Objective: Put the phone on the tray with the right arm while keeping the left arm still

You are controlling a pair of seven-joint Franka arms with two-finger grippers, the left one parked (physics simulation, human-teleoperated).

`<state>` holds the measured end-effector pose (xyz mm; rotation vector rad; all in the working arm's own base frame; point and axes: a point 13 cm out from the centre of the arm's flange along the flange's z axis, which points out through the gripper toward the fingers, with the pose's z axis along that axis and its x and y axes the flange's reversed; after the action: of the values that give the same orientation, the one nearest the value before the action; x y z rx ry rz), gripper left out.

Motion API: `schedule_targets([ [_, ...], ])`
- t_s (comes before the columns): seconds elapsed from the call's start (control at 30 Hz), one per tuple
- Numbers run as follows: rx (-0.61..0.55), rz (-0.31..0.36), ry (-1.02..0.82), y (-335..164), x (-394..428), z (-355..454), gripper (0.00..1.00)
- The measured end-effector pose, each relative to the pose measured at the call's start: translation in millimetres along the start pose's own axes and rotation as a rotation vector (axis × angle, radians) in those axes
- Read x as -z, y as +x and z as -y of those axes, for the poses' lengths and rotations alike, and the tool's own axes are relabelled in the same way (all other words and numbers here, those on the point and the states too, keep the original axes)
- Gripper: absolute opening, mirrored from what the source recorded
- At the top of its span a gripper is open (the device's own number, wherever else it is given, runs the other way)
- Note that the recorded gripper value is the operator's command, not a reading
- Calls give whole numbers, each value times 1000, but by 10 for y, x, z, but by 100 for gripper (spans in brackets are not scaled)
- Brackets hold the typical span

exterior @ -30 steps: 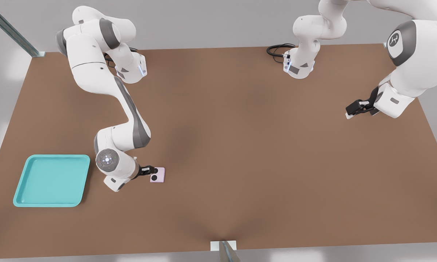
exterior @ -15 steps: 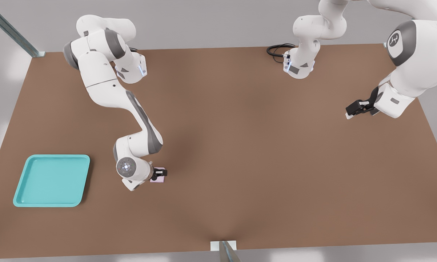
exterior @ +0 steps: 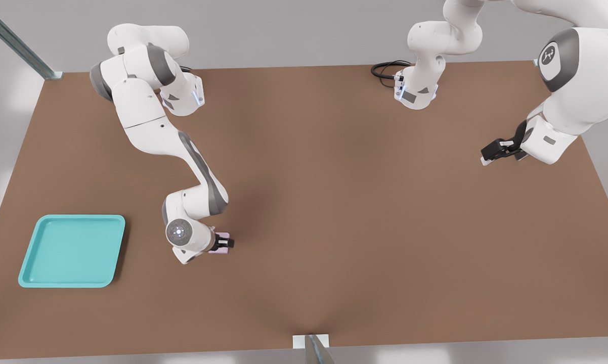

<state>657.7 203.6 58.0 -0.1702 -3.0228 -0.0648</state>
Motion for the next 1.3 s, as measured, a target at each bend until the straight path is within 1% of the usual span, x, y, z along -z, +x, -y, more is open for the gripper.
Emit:
schedule_targets([
  [0.1, -13, 8, 0, -43, 2, 64, 100],
  [0.23, -16, -4, 4, -23, -161, 76, 100],
  [0.53, -19, -1, 2, -26, -275, 64, 100],
  [0.6, -19, 3, 0, -33, -281, 56, 87],
  [0.77, -20, 10, -3, -51, -274, 47, 82],
  [0.97, -22, 19, -7, -84, -223, 41, 82],
  [1.03, -24, 33, -11, -123, -99, 50, 82],
  [1.17, -72, 87, -30, -375, 504, 477, 82],
  [1.3, -151, 100, -34, -606, 811, 1435, 82],
])
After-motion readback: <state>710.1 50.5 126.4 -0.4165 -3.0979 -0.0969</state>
